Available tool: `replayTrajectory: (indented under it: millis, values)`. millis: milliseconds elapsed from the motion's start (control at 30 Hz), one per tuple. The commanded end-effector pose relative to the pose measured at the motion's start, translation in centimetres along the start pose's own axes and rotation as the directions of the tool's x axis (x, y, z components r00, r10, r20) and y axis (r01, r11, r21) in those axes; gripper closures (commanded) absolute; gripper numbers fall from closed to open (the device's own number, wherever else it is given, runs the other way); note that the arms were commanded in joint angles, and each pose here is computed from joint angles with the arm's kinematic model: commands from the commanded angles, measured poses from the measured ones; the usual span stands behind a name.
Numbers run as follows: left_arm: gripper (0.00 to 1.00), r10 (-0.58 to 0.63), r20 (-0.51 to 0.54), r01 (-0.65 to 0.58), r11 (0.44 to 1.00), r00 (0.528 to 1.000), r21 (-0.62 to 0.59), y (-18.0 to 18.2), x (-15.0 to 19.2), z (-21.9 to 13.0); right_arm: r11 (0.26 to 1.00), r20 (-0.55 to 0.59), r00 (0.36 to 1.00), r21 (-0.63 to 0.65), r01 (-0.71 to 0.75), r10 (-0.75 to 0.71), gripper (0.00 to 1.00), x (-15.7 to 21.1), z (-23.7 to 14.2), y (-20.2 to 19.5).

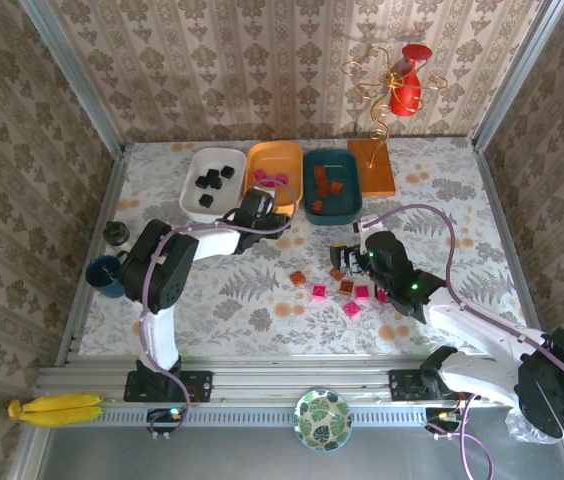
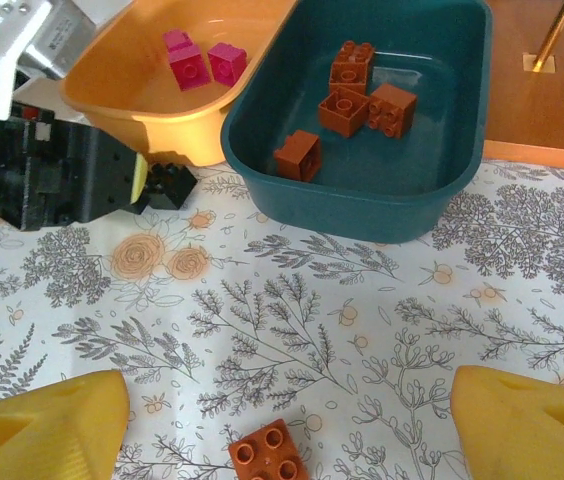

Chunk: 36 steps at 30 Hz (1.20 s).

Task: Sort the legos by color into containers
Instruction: Separate the lego at the center of the table, then pick up the lego from the center of the table.

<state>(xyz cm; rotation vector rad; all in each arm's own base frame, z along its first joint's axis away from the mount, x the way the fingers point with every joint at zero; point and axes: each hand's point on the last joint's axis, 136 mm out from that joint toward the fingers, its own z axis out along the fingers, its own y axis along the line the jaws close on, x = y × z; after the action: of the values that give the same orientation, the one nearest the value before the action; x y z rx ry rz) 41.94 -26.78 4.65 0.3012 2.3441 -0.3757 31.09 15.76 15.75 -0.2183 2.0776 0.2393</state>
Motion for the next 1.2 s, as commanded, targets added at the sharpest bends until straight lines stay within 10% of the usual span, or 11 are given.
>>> replayTrajectory:
  millis: [0, 800, 1167]
  values:
    - [0.56, 0.028, -0.076, -0.031, 0.999, 0.997, -0.029, 0.9, 2.7, -1.0, 1.0, 0.002, 1.0, -0.003, -0.005, 0.005, 0.15, 0.2, 0.4, 0.0]
    - [0.35, 0.037, -0.086, -0.038, 0.999, 0.996, -0.002, 0.2, 2.9, -1.1, 1.0, 0.001, 1.0, 0.01, -0.015, 0.015, 0.15, 0.4, 0.3, -0.7]
    - [0.46, 0.073, -0.109, -0.08, 0.995, 0.991, -0.065, 1.1, 2.8, 1.5, 1.0, -0.003, 1.0, 0.009, -0.02, 0.02, 0.14, 0.6, 0.4, -0.8]
